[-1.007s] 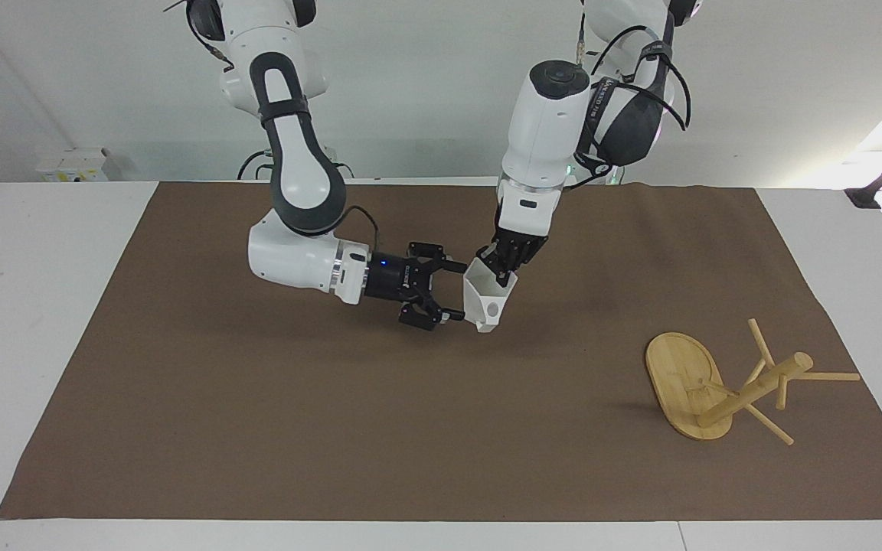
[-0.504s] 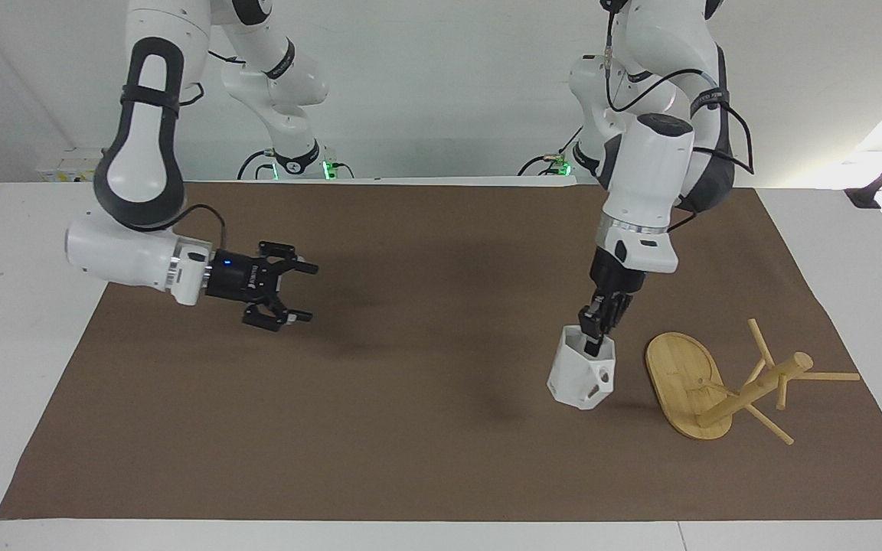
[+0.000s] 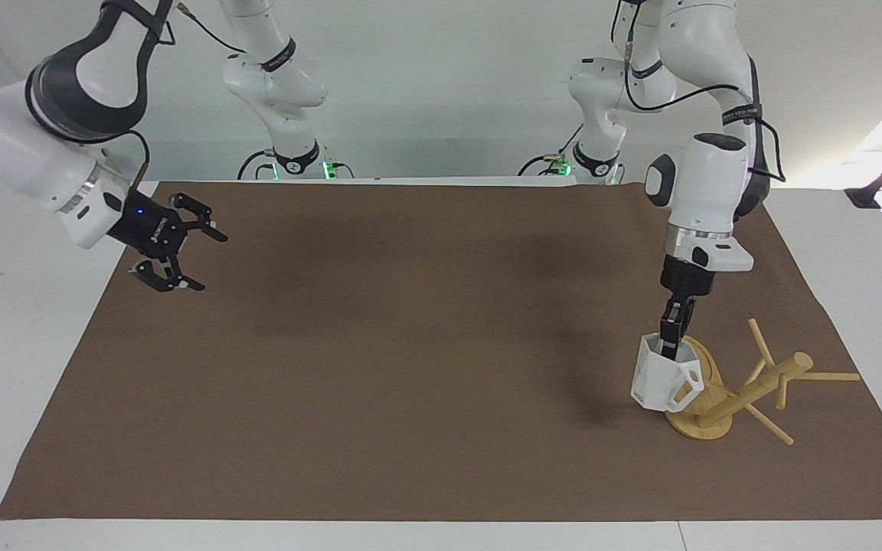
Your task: Hang cup on rack
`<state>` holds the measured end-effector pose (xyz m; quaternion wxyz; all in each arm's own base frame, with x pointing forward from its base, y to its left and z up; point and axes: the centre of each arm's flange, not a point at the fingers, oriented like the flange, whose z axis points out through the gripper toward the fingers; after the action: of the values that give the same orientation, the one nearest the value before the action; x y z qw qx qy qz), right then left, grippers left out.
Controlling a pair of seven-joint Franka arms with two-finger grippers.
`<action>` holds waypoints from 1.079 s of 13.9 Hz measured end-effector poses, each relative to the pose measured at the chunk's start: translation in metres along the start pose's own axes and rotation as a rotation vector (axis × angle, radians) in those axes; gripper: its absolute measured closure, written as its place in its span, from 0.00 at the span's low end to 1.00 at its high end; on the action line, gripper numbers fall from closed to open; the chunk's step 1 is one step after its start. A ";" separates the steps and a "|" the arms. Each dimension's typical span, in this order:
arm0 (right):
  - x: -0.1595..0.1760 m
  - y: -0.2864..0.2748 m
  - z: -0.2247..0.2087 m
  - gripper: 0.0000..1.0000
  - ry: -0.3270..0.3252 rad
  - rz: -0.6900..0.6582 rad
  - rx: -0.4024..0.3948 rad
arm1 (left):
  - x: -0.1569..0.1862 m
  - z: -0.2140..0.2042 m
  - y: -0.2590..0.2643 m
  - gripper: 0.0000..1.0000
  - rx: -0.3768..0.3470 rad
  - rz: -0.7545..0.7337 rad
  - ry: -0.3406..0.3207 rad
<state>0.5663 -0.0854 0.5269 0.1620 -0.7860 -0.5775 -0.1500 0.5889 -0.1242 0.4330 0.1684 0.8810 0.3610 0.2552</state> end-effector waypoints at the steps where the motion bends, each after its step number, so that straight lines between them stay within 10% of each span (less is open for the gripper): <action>1: 0.003 -0.003 -0.006 0.00 -0.053 0.010 -0.023 | 0.004 0.000 -0.003 0.95 0.003 -0.007 0.003; 7: 0.060 -0.036 -0.059 0.00 -0.363 0.399 -0.142 | 0.009 0.004 -0.016 0.95 0.022 -0.024 0.003; 15: 0.075 -0.082 -0.098 0.00 -0.480 1.138 -0.164 | 0.020 0.010 -0.035 0.95 0.055 -0.123 -0.029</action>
<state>0.5044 -0.0401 0.6534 0.0214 -0.9922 -0.0753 0.0970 0.5879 -0.0871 0.4144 0.1645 0.8652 0.4187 0.2216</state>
